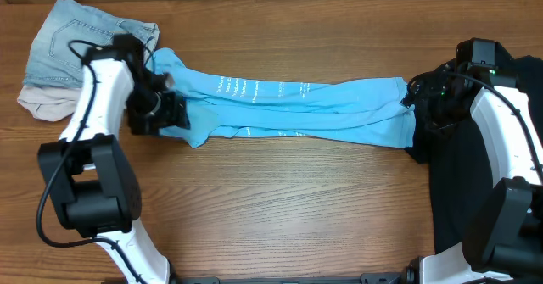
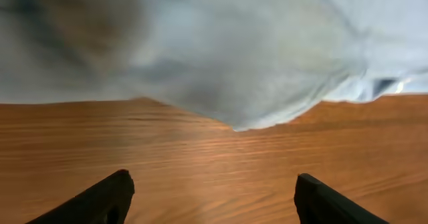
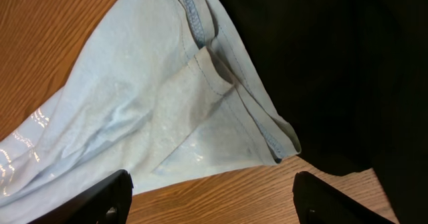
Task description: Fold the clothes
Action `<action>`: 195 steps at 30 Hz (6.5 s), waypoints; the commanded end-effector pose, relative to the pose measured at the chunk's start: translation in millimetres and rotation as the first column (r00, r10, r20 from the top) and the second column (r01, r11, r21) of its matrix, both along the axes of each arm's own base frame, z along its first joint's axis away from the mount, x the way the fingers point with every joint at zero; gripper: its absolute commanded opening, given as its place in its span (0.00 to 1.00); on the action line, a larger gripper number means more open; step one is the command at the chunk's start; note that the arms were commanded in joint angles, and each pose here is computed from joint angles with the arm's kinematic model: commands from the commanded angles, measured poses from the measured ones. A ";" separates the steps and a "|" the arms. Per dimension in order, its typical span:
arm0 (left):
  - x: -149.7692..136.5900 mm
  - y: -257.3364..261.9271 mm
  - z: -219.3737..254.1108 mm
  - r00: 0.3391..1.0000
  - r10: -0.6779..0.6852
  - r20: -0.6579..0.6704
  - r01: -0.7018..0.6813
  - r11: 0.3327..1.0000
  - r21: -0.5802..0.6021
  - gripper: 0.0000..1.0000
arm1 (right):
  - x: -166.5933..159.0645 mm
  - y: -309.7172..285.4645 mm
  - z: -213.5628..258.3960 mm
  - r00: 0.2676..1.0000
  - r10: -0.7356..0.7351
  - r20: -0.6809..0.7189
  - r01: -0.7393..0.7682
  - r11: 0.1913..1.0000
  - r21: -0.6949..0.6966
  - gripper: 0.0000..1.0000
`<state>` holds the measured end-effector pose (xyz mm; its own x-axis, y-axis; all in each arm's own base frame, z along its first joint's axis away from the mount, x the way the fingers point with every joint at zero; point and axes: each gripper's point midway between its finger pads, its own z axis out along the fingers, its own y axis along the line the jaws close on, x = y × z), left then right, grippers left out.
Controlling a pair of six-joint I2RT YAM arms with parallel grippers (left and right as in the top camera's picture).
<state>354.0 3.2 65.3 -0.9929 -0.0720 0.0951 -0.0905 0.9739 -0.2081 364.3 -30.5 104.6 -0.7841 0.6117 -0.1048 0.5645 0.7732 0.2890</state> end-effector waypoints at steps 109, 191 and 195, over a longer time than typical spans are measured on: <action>-65.0 158.6 -89.7 0.779 0.625 0.052 -0.609 0.735 0.299 0.04 | -38.3 26.4 -27.5 0.956 0.269 -0.118 -0.254 0.959 0.127 1.00; 42.3 96.1 117.0 0.898 0.293 0.328 -0.293 0.955 -0.051 0.32 | -18.0 60.1 -99.0 0.951 0.286 0.115 -0.301 0.941 0.154 0.97; 44.3 88.8 117.0 0.903 0.276 0.329 -0.275 0.960 -0.051 0.31 | -4.1 67.2 -105.6 0.942 0.268 0.201 -0.304 0.935 0.179 0.92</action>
<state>393.3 98.6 167.3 -0.9043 -0.3852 -0.1842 -0.3302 0.9044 -0.2703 374.6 28.5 19.4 -0.9051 0.3609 -0.2249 0.2117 0.8411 0.4978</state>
